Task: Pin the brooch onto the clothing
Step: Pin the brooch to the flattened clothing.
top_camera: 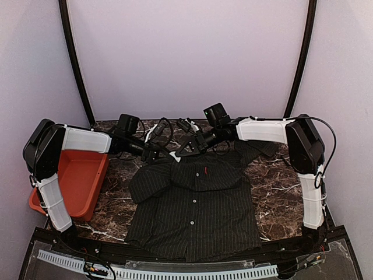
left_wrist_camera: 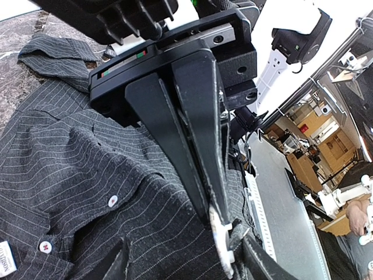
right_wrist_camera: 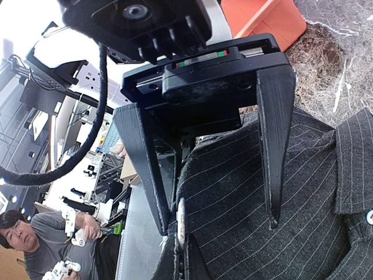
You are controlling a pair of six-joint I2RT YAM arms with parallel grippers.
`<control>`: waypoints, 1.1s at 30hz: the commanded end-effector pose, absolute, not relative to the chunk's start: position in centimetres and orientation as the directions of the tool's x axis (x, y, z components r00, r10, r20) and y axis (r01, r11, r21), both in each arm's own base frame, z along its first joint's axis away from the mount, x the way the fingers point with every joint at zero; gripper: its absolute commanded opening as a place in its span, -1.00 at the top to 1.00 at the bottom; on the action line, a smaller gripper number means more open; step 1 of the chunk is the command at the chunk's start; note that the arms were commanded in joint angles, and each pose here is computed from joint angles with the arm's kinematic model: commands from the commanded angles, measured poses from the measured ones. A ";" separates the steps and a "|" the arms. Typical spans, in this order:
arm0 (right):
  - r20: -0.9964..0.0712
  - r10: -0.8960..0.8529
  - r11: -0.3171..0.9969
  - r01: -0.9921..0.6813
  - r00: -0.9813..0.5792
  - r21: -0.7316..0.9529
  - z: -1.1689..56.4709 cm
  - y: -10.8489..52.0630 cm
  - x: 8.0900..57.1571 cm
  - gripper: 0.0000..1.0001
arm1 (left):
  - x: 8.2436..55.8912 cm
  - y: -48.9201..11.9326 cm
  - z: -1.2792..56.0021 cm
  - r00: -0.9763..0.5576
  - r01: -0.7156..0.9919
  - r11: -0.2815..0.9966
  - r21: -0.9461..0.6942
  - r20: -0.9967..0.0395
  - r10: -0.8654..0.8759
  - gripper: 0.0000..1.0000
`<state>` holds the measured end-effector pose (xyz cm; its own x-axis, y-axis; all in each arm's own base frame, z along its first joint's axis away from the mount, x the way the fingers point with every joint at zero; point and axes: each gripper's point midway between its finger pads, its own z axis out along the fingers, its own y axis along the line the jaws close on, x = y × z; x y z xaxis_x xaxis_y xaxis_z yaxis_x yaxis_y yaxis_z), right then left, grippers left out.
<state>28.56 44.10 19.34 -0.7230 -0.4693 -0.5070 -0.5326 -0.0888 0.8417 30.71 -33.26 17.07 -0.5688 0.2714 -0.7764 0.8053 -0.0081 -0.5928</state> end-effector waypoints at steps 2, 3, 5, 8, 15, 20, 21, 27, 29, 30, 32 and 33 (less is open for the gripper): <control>-0.550 -0.455 -0.144 -0.552 -0.700 0.821 21.5 43.9 28.4 1.00 | 31.0 -33.1 18.4 -0.549 0.825 0.000 -0.566 -0.800 0.243 -0.17; -0.550 -0.456 -0.144 -0.552 -0.700 0.821 21.5 44.0 28.3 1.00 | 31.0 -33.2 18.3 -0.553 0.822 0.002 -0.570 -0.796 0.245 -0.15; -0.550 -0.456 -0.144 -0.551 -0.700 0.822 21.5 44.0 28.3 1.00 | 31.0 -33.3 18.1 -0.557 0.819 0.004 -0.574 -0.793 0.247 -0.13; -0.548 -0.455 -0.142 -0.550 -0.702 0.823 21.5 44.0 28.4 1.00 | 31.0 -33.4 18.0 -0.557 0.819 0.009 -0.573 -0.792 0.251 -0.11; -0.550 -0.455 -0.144 -0.552 -0.700 0.821 21.6 44.1 28.3 1.00 | 31.1 -33.7 17.4 -0.557 0.821 0.035 -0.569 -0.788 0.262 -0.04; -0.550 -0.455 -0.141 -0.553 -0.701 0.821 21.7 44.2 28.2 1.00 | 31.5 -33.7 17.2 -0.554 0.827 0.067 -0.558 -0.789 0.266 0.06; -0.550 -0.455 -0.141 -0.554 -0.700 0.821 21.7 44.3 28.2 1.00 | 31.6 -33.7 17.0 -0.557 0.826 0.080 -0.558 -0.786 0.268 0.07; -0.550 -0.456 -0.139 -0.555 -0.699 0.820 21.8 44.4 28.1 1.00 | 32.1 -33.6 16.8 -0.553 0.831 0.116 -0.544 -0.788 0.272 0.22; -0.549 -0.456 -0.137 -0.554 -0.700 0.821 21.8 44.4 28.1 1.00 | 32.2 -33.5 16.6 -0.555 0.831 0.132 -0.541 -0.784 0.278 0.24; -0.549 -0.458 -0.138 -0.554 -0.700 0.821 21.8 44.5 28.0 1.00 | 32.3 -33.5 16.5 -0.550 0.834 0.139 -0.534 -0.786 0.281 0.24; -0.550 -0.458 -0.137 -0.555 -0.699 0.820 21.8 44.5 28.0 1.00 | 32.4 -33.5 16.3 -0.558 0.829 0.153 -0.538 -0.778 0.287 0.26; -0.550 -0.458 -0.137 -0.556 -0.698 0.820 21.8 44.5 28.0 1.00 | 32.5 -33.5 16.3 -0.558 0.829 0.155 -0.537 -0.779 0.287 0.28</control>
